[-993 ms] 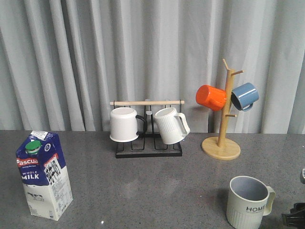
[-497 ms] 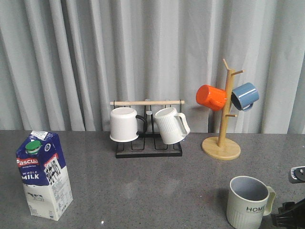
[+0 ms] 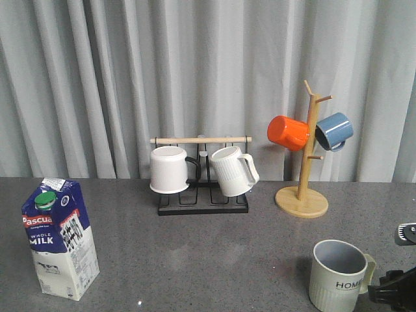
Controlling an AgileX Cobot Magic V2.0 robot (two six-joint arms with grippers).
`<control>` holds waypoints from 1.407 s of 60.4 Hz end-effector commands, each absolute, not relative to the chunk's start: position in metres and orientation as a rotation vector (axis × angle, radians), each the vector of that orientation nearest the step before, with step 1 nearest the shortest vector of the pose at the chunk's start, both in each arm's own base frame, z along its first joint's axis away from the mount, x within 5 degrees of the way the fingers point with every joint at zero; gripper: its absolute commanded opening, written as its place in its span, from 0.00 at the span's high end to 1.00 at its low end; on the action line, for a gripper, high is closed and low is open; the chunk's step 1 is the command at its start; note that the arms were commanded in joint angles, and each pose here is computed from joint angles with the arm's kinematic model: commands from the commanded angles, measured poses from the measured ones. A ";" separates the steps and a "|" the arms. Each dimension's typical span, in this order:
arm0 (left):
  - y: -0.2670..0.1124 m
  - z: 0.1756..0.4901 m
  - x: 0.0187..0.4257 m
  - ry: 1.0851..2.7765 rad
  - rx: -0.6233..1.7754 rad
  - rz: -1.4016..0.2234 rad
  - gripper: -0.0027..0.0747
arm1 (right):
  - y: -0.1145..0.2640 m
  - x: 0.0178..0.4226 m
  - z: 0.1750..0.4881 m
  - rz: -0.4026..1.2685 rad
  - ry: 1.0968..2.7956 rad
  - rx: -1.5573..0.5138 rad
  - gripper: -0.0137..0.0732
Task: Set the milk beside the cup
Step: 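Lower the right gripper to the white HOME mug handle, then grasp the mug handle with the right gripper and slide it toward the table center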
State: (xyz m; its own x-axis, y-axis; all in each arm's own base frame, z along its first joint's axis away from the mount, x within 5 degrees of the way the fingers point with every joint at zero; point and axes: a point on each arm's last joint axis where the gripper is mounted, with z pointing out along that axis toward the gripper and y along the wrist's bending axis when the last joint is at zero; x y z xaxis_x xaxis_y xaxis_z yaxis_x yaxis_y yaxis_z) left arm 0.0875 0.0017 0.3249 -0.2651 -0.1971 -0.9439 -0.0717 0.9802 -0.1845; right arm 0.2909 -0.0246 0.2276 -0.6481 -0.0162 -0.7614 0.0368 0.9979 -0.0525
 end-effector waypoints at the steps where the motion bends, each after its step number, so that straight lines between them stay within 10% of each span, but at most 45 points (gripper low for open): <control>1: 0.002 0.341 0.090 1.753 -0.188 -0.130 0.40 | -0.026 0.296 0.249 -0.096 2.156 0.006 0.37; 70: 0.001 0.338 0.089 1.786 -0.191 -0.130 0.40 | -0.018 0.371 0.222 -0.094 2.119 -0.065 0.37; 85: 0.001 0.338 0.089 1.787 -0.191 -0.130 0.40 | -0.011 0.390 0.194 -0.098 2.144 -0.122 0.72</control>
State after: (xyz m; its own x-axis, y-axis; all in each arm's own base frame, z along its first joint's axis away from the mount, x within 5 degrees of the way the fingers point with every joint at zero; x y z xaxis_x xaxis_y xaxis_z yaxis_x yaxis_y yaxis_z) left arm 0.0867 0.0016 0.3224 -0.2928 -0.1976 -0.9355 -0.0758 0.9801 -0.1833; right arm 0.3812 -0.0125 0.1772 -0.6299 -0.0898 -0.7715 -0.0366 0.9956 -0.0860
